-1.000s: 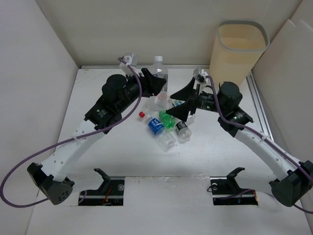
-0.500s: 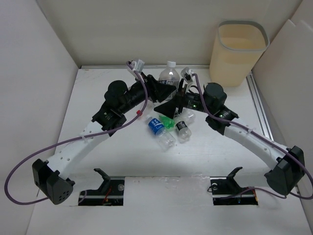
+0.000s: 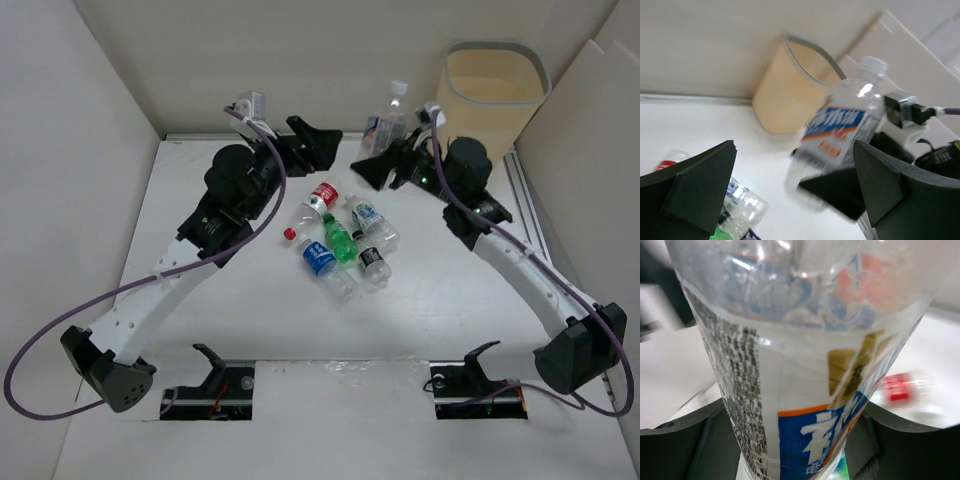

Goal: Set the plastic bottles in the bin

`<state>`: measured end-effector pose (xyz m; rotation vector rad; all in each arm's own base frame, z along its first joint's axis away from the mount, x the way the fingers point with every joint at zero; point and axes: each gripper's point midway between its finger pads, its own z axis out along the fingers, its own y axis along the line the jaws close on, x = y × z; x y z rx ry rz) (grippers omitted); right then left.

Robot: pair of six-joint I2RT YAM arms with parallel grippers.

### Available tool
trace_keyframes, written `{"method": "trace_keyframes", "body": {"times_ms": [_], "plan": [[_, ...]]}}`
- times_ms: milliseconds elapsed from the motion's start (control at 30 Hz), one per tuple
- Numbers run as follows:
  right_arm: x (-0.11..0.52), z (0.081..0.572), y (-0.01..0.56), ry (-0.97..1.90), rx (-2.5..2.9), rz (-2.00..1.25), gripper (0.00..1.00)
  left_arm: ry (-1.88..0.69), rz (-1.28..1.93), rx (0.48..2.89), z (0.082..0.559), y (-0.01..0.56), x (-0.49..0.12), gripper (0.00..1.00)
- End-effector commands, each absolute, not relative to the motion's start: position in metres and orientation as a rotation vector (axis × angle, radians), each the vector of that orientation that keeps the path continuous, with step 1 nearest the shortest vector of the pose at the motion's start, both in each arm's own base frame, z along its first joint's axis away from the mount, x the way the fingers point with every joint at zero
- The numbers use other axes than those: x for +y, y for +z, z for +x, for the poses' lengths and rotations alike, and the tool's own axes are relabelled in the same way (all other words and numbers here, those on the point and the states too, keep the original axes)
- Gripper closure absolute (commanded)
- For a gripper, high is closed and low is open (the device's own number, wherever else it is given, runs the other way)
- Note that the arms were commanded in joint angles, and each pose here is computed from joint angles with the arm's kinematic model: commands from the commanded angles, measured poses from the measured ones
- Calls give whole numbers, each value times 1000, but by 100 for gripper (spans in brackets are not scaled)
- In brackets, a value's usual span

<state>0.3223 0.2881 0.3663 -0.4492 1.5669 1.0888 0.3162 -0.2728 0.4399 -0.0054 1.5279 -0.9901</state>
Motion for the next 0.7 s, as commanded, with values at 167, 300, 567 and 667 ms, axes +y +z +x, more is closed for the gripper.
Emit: {"method": "trace_keyframes", "body": {"times_ms": [167, 300, 567, 667], "plan": [[142, 465, 434, 615, 1554, -96, 97, -673, -240, 1510, 342, 459, -202, 0], [86, 534, 442, 514, 1567, 26, 97, -639, -207, 1564, 345, 433, -206, 0], [5, 615, 472, 391, 1466, 120, 95, -605, -107, 1585, 357, 404, -221, 0], [-24, 625, 463, 311, 1453, 206, 61, -509, -130, 1618, 374, 389, -215, 0]]}}
